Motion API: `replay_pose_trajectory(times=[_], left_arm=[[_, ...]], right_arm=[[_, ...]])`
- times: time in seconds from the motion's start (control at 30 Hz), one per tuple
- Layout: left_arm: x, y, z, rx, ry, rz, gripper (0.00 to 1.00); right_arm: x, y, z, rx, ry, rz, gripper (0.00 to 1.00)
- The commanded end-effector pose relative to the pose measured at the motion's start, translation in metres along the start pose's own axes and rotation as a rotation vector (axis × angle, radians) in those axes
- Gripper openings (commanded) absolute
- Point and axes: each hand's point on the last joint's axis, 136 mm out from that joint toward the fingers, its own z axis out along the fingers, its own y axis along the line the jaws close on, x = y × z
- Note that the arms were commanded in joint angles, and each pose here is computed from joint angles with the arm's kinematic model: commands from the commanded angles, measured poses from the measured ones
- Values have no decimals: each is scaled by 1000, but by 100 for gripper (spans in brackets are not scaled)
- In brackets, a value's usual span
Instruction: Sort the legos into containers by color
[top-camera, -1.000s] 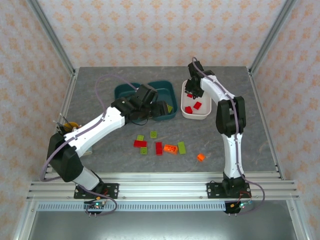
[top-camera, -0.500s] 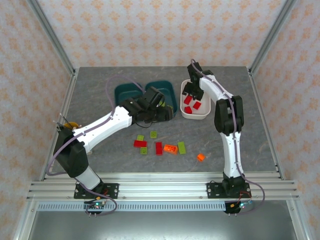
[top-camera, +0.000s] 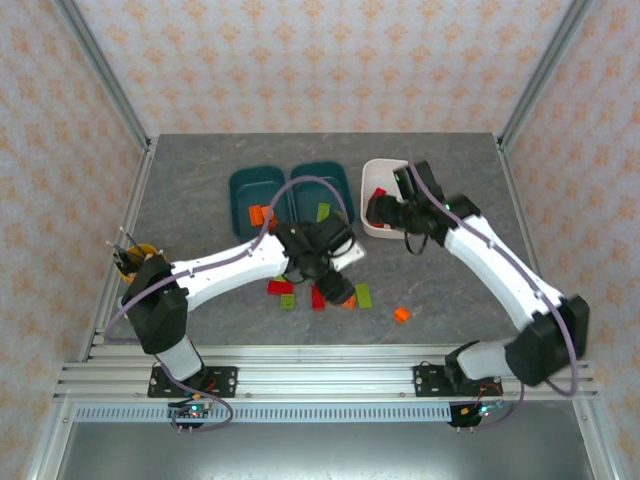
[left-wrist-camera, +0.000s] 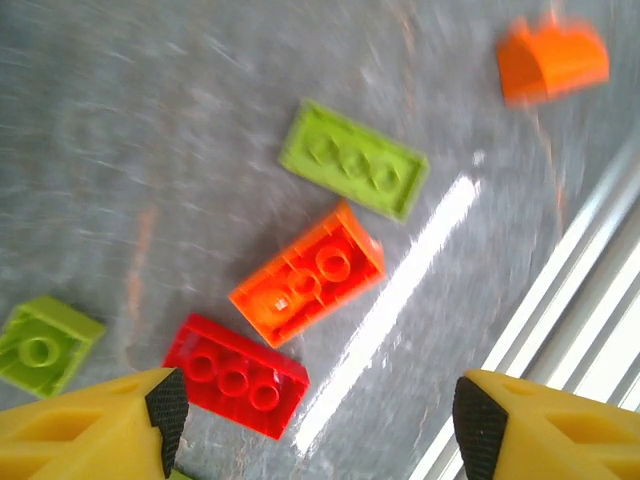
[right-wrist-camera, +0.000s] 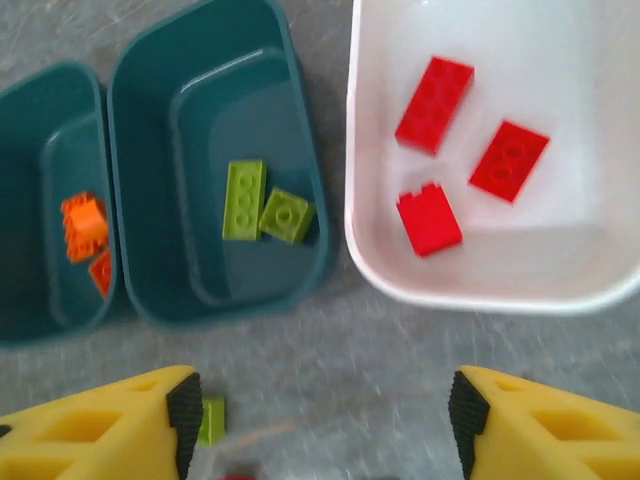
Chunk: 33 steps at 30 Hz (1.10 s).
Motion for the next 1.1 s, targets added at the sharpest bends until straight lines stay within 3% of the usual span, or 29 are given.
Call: replay_pose_trajectory(times=[0.0,0.27,0.43,0.73,0.83,1.07], left_arm=[[-3,2,1,-50,-89,278,76],[-1,8,37,-76,-56,388,82],[-8,5,53,-58,-44,408,91],[-13,8,81,-79,-20,420,92],[-12,7,88,-98,-4,430,89],[-6,-1,98,-101,15,416,61]], right_arm=[[42,-16,-14,-29,55,57,73],[101,-47,-58,-58,84,192,77],[110,-56,-66,-37,83,209,77],[104,-54,-73,-36,73,206,77],[106,-55,-70,-34,79,209,77],[100,-53,-66,-26,73,194,78]])
